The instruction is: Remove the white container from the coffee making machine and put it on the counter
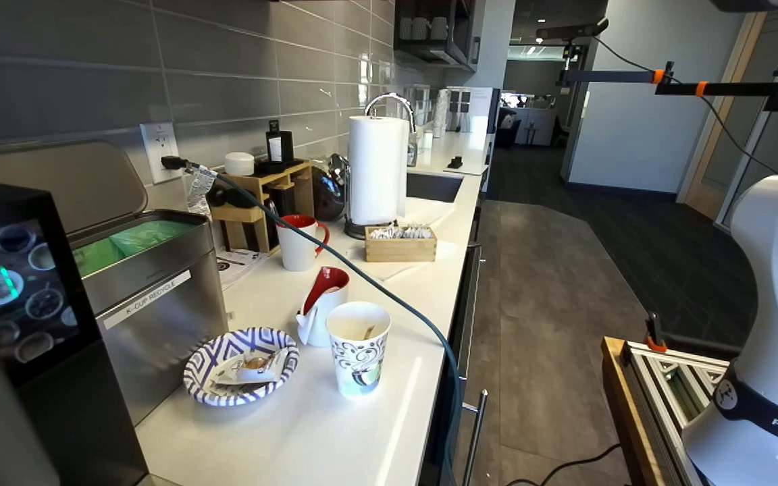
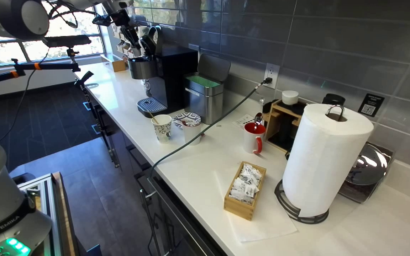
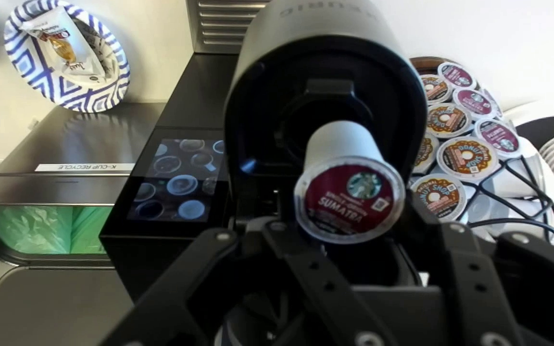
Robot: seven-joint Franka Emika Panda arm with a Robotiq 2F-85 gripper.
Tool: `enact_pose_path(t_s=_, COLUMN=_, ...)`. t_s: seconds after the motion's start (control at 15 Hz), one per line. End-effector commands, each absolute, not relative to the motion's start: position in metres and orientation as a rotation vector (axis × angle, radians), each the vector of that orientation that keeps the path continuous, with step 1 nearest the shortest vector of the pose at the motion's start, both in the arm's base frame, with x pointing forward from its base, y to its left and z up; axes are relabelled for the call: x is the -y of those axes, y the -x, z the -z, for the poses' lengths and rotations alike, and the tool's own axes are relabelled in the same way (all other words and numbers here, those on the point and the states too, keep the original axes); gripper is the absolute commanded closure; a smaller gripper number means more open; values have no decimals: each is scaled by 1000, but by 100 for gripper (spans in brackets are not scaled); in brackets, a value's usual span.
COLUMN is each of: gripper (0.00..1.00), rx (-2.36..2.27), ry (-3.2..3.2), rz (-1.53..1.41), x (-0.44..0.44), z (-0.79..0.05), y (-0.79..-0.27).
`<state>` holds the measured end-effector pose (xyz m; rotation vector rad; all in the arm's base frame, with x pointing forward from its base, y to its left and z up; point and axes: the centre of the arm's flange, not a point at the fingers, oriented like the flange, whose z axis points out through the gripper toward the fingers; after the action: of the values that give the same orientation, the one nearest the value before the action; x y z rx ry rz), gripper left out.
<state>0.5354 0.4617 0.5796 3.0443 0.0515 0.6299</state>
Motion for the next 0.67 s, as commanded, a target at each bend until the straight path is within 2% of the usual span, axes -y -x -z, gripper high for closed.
enact_pose_path(t_s=0.0, gripper=71, rx=-48, ry=-3053, rz=-599, x=-455, z=-610, y=-517)
enact_pose_path(t_s=0.27, gripper=71, rx=-15, ry=-3051, rz=-525, x=-429, z=-633, y=-495)
enact_pose_path(t_s=0.6, gripper=71, rx=99, ry=-3126, rz=-464, x=-353, z=-644, y=-474)
